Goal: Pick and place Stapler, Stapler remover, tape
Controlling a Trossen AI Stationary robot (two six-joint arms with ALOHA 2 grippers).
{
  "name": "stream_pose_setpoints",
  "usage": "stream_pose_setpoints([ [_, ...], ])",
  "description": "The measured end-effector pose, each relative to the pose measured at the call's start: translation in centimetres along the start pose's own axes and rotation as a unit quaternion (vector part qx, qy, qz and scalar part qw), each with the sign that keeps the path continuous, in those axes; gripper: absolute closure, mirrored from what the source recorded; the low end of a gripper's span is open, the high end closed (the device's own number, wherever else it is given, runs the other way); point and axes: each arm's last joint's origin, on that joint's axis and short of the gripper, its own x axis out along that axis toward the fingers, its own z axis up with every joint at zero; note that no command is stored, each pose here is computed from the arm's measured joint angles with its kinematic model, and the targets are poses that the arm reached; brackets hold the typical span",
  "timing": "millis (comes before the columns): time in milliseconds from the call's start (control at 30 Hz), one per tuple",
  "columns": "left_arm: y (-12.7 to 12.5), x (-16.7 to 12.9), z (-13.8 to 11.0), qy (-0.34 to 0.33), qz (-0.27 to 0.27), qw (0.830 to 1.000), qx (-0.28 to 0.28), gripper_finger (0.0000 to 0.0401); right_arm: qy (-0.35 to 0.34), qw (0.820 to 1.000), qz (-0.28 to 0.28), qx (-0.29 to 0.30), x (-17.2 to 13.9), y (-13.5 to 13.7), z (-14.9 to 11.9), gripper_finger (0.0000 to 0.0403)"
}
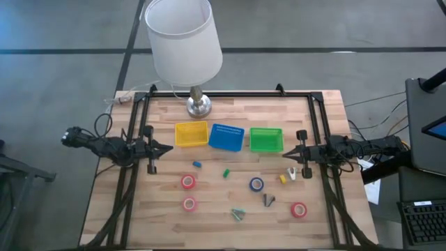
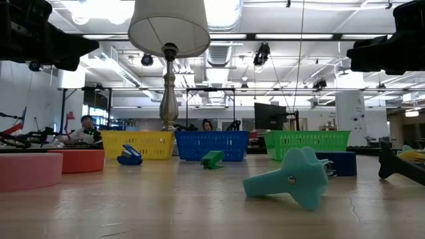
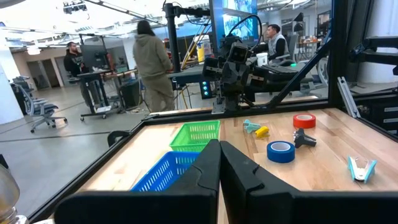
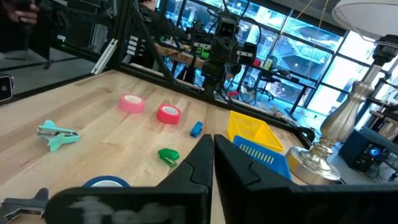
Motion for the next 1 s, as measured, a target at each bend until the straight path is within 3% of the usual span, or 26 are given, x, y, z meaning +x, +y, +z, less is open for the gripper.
stream_pose_setpoints([
  [200,0.0,0.0,0.1,-0.005,0.001,1.000,-0.004,0.0394,0.000,1.000,0.000,0.007,0.0,0.0,0.0,0.0394],
  [400,0.0,0.0,0.6,-0.032,-0.010,0.999,-0.031,0.0394,-0.040,0.991,-0.010,0.124,0.0,-0.2,0.7,0.0394],
  [467,0.0,0.0,0.6,-0.032,-0.011,0.998,-0.055,0.0392,-0.056,0.993,-0.036,0.101,-0.1,-0.5,1.1,0.0394],
  [533,0.0,0.1,0.5,-0.026,-0.012,0.997,-0.068,0.0384,-0.072,0.993,-0.088,0.038,-0.2,-0.9,1.6,0.0394],
  [633,-0.2,0.3,0.4,-0.015,-0.012,0.998,-0.066,0.0355,-0.085,0.977,-0.193,-0.038,-0.6,-1.6,2.4,0.0394],
  [733,-0.3,0.6,0.5,-0.014,-0.006,0.998,-0.068,0.0317,-0.116,0.952,-0.284,-0.003,-1.2,-2.4,3.3,0.0394],
  [1000,-1.0,2.0,0.1,0.017,-0.007,0.997,-0.080,0.0234,-0.171,0.940,-0.293,-0.011,-1.4,-2.6,4.4,0.0394],
])
